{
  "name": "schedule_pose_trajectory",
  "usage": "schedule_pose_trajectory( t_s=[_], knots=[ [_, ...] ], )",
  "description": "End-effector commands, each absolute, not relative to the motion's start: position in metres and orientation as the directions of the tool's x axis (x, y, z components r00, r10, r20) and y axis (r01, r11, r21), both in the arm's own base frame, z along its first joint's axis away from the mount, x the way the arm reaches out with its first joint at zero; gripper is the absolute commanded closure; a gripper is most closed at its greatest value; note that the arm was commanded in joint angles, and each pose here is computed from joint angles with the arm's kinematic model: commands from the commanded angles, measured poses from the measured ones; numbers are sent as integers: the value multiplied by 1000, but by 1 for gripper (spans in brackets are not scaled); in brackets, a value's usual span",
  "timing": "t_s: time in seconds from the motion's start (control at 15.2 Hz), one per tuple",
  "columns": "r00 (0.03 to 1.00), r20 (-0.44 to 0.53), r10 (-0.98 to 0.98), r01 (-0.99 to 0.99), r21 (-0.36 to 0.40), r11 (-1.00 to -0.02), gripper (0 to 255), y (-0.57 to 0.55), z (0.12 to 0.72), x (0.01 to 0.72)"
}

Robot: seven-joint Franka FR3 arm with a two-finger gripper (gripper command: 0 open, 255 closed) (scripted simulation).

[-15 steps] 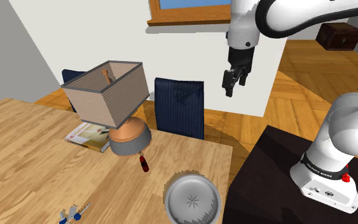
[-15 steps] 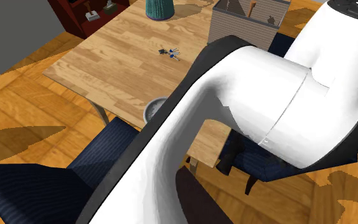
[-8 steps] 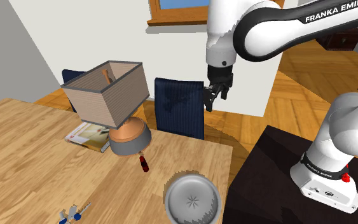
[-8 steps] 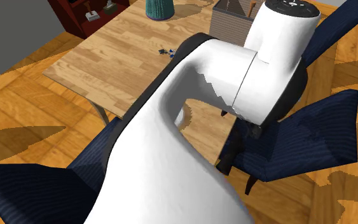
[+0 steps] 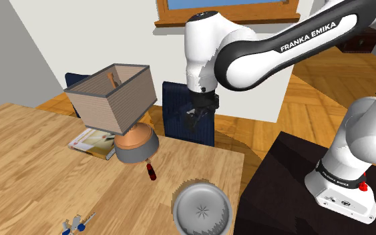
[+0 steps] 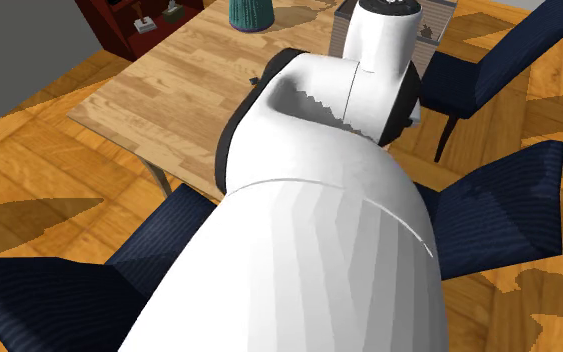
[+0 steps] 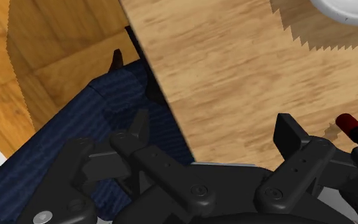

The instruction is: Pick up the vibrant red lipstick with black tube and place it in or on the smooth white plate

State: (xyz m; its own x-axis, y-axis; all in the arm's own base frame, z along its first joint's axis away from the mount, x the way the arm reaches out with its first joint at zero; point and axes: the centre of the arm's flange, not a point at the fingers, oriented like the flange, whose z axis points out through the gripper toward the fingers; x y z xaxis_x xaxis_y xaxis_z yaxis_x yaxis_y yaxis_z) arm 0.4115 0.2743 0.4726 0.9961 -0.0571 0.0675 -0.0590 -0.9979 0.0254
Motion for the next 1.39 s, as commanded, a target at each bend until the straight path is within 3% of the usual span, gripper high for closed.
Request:
schedule_pose_trajectory(
  t_s=[0.0, 0.99, 1.32],
  knots=[
    [996, 75, -57, -59, 21, -998, 0, 298, 462, 421],
    [991, 126, -51, -52, 2, -999, 0, 463, 397, 495],
    [991, 126, -51, -52, 2, -999, 0, 465, 375, 499]
  ],
)
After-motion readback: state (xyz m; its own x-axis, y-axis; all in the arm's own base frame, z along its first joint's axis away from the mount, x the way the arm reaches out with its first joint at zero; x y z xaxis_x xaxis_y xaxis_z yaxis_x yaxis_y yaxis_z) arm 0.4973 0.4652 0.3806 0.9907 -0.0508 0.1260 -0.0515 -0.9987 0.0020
